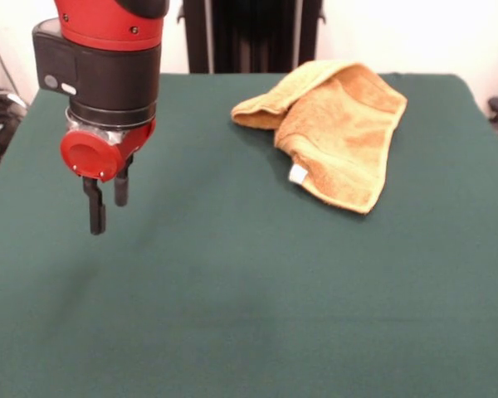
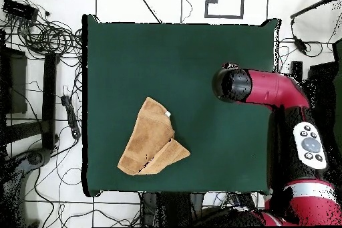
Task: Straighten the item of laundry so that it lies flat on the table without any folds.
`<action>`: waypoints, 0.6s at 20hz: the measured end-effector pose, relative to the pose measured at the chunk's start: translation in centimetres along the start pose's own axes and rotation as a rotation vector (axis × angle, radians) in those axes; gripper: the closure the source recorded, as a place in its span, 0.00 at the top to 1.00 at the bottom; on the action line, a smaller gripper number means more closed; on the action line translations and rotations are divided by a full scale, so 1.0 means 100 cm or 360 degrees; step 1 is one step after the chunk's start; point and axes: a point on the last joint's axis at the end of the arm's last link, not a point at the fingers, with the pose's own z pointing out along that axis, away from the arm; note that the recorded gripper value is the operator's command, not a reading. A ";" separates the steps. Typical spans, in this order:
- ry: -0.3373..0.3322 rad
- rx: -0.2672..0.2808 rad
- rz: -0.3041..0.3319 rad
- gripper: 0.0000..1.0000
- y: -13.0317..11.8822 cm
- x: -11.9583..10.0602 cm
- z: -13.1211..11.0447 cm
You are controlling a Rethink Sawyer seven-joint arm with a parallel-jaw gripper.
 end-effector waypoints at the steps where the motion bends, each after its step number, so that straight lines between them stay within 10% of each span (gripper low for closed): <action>1: 0.0001 0.0001 -0.0001 1.00 0.000 0.000 0.000; 12: 0.0009 0.0013 -0.0031 1.00 0.011 -0.012 0.003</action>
